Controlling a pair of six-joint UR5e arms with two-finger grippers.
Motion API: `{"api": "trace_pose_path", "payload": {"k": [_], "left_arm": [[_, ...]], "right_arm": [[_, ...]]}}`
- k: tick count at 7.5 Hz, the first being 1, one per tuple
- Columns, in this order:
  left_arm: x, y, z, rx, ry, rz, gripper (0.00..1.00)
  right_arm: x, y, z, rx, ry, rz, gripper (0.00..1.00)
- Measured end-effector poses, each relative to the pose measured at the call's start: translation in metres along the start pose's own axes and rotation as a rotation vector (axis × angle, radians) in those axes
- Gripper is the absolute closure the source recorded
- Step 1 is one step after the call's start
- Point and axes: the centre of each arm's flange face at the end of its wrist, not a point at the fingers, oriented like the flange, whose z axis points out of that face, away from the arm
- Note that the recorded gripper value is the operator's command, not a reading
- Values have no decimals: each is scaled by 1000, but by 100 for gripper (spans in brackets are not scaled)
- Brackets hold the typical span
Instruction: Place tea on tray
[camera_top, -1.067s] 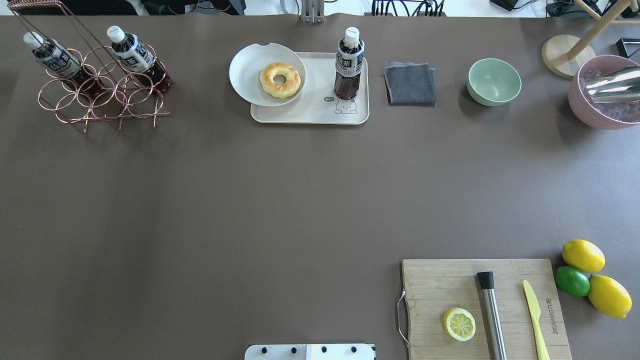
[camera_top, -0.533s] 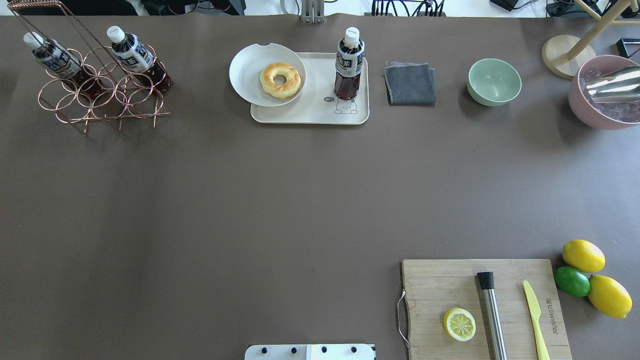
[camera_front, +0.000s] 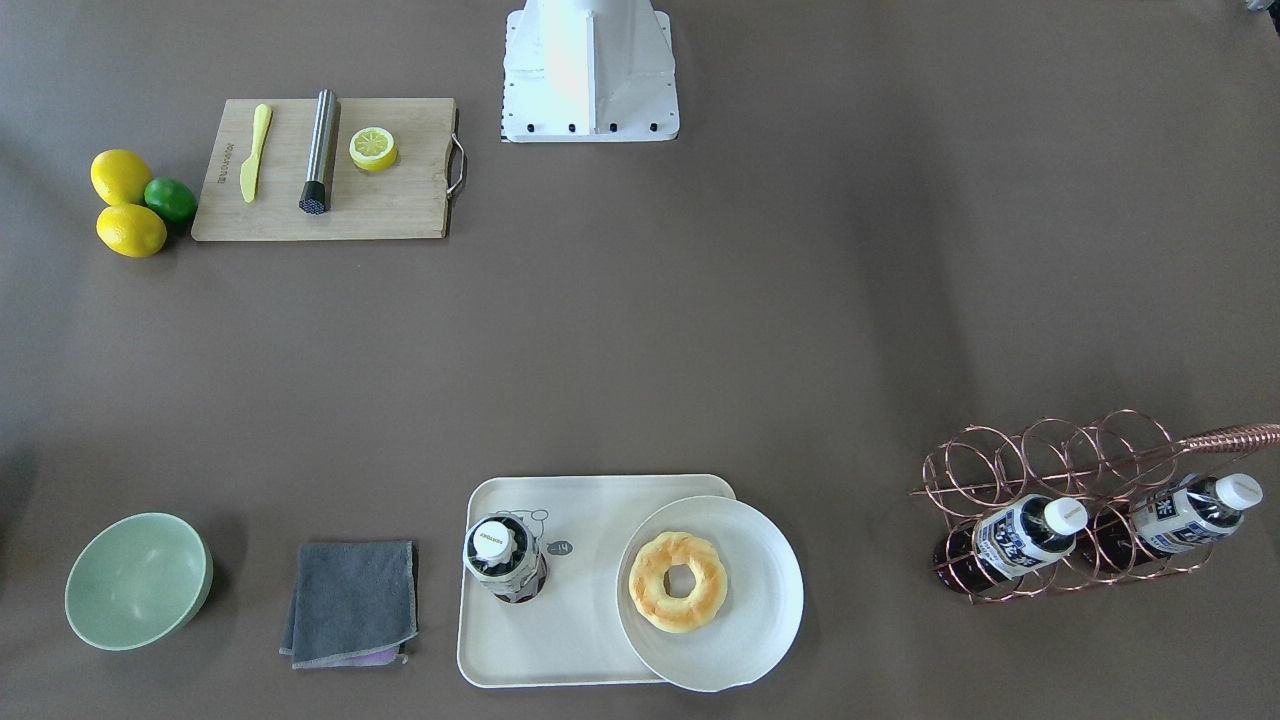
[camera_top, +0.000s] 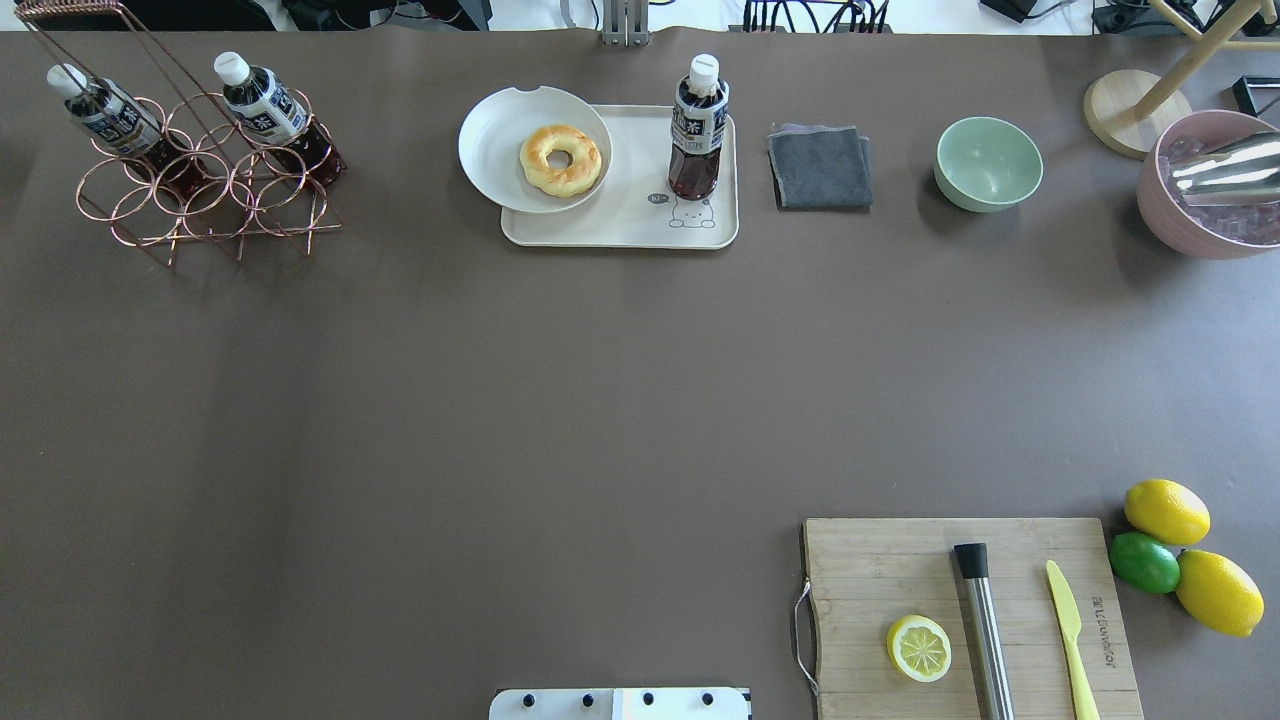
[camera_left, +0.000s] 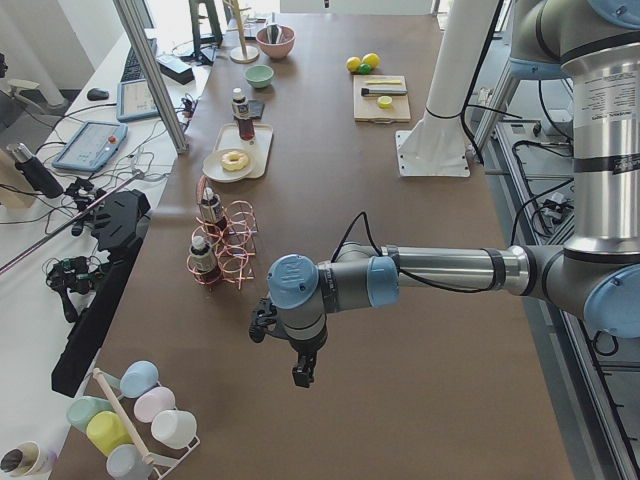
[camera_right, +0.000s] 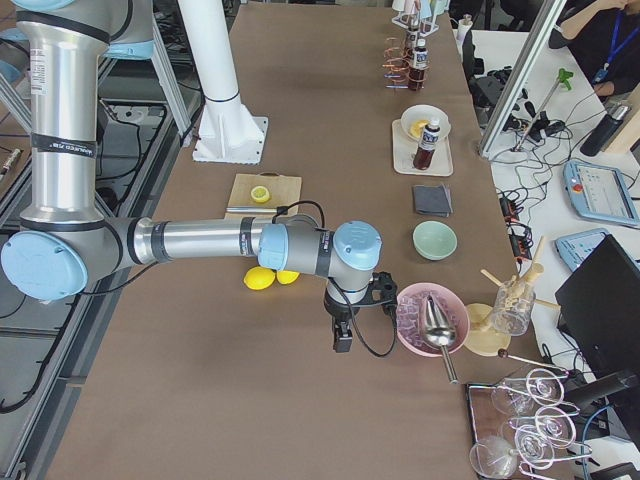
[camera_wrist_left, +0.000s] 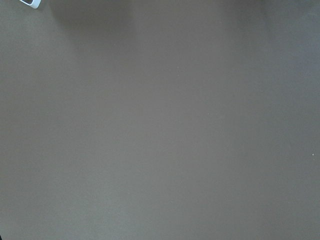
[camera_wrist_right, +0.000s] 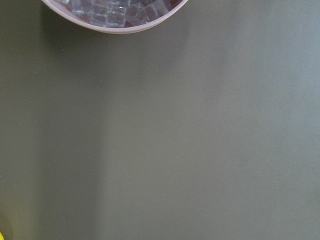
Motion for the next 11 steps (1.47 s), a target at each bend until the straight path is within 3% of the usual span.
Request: {"api": "trace_pose_path", "payload": {"k": [11], "left_arm": [[-3, 5, 0, 2, 3, -15, 2]], "right_arm": [[-4, -2, -4, 11, -8, -9, 0]]}}
